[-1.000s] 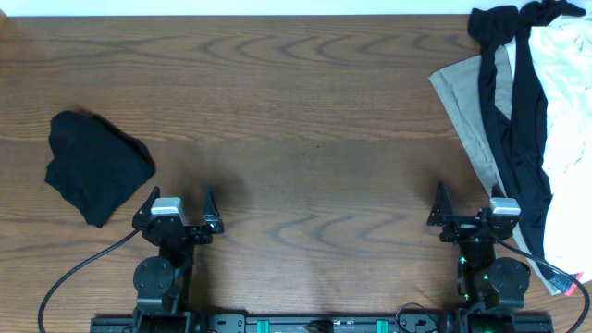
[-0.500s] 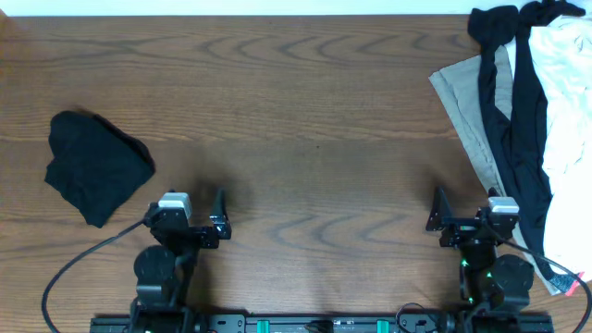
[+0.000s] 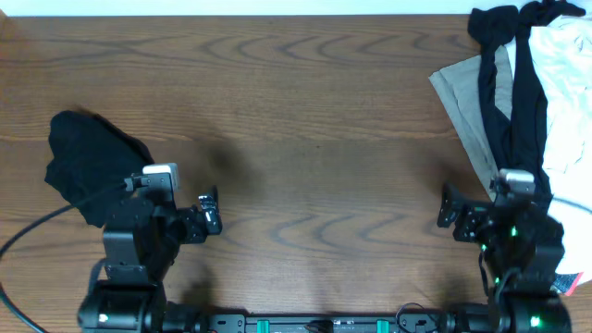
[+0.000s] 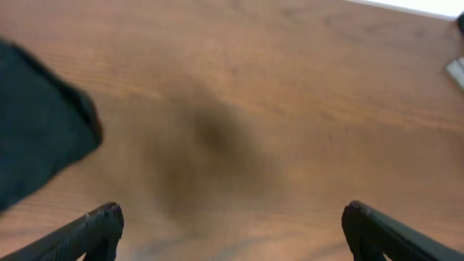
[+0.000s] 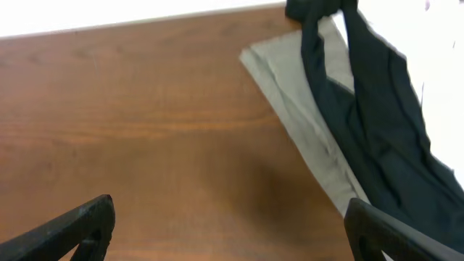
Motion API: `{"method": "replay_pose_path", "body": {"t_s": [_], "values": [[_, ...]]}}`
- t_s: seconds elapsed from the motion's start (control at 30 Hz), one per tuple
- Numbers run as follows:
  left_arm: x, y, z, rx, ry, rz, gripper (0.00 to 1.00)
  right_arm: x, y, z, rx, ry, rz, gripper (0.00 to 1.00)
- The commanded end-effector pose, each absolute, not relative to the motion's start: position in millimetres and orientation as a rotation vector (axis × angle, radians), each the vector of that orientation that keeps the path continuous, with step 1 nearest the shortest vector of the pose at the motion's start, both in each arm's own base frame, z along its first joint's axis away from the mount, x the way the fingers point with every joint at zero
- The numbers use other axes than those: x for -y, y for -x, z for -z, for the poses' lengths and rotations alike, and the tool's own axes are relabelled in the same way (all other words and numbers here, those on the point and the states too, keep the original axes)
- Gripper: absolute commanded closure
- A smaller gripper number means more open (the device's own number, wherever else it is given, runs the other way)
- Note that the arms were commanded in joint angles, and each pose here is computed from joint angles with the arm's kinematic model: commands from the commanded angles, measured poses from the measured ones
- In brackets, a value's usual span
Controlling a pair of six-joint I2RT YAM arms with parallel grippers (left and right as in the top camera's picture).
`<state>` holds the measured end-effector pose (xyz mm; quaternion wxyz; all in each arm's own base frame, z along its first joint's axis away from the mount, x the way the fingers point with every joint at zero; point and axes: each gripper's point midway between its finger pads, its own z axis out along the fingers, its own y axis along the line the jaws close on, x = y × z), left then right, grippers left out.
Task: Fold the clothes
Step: 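Reach the right gripper into the clothes pile and grasp the white t-shirt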
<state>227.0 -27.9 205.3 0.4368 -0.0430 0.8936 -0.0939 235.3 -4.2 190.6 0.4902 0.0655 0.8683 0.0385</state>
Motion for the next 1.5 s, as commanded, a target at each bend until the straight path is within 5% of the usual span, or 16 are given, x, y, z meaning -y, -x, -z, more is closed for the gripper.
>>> {"method": "replay_pose_path", "body": {"t_s": [0.0, 0.3, 0.5, 0.63, 0.83, 1.1, 1.47], "values": [[29, -224, -229, -2.230, 0.110, 0.247, 0.02, 8, -245, -199, -2.178, -0.189, -0.085, 0.01], [28, -215, -224, -2.270, 0.190, 0.279, 0.02, -17, -256, -193, -2.244, -0.122, -0.251, 0.01], [28, -216, -225, -2.266, 0.227, 0.295, 0.01, 27, -256, -193, -2.204, -0.440, -0.071, 0.01], [29, -220, -234, -2.244, 0.252, 0.319, 0.21, 71, -253, -205, -2.123, -0.652, 0.086, 0.01], [30, -231, -260, -2.220, 0.246, 0.323, 0.23, 133, -245, -209, -2.139, -0.947, 0.215, 0.01], [31, -242, -243, -2.345, 0.269, 0.308, 0.22, 206, -198, -145, -2.179, -1.539, 0.327, 0.01], [31, -246, -235, -2.379, 0.276, 0.303, 0.22, 241, -169, -68, -2.309, -1.816, 0.358, 0.08]]}}
